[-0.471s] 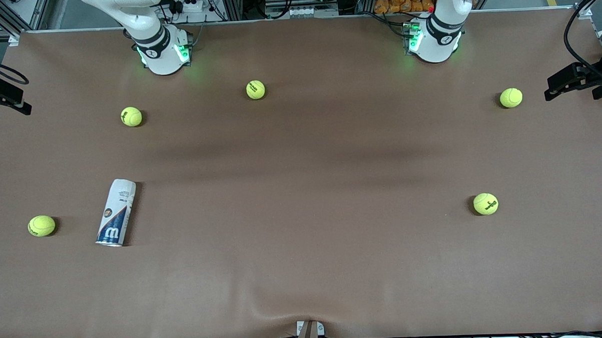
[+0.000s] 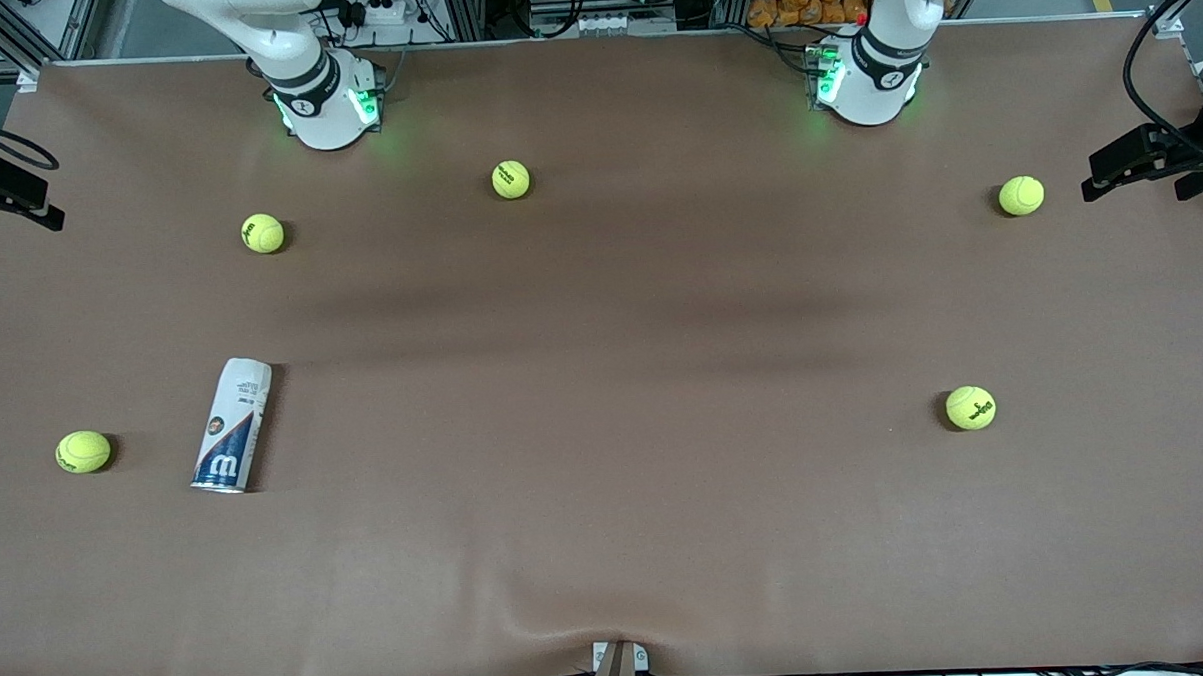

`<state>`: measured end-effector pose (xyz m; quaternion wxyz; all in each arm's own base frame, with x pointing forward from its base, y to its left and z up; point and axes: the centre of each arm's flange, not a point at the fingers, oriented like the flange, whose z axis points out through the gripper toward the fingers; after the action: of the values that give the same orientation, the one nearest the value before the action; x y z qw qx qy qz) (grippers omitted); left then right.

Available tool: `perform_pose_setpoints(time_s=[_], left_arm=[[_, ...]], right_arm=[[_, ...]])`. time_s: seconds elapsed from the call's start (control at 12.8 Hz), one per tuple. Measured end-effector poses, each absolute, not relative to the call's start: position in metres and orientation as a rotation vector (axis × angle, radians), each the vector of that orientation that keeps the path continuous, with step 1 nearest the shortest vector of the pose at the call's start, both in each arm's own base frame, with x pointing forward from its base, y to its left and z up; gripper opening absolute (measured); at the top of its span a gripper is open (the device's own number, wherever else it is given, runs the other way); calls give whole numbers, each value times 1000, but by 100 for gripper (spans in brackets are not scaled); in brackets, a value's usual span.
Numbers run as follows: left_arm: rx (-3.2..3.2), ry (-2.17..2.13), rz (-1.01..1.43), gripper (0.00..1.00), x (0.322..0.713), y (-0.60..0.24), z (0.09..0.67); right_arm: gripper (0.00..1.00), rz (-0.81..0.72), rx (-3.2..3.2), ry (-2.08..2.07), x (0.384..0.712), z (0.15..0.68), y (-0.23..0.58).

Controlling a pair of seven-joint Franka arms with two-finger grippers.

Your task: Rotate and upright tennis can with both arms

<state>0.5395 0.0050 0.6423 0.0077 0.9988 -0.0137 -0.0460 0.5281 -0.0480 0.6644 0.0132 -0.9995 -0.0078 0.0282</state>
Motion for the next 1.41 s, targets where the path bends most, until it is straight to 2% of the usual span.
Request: perform_pose_setpoints(time_s=[0.24,0.39,0.94,1.41], left_arm=[[3123,-40,-144,100,539,6,642],[3122,-39,-146,100,540,6,642],[3122,-36,-157,100,540,7,638],[3122,-34,-169,100,543,8,633]], right_arm=[[100,143,-3108,-23,533,641,-49],[100,195,-3102,-23,550,606,-49],[100,290,-3104,-70,643,411,-39],[100,328,-3103,-54,667,294,-64]])
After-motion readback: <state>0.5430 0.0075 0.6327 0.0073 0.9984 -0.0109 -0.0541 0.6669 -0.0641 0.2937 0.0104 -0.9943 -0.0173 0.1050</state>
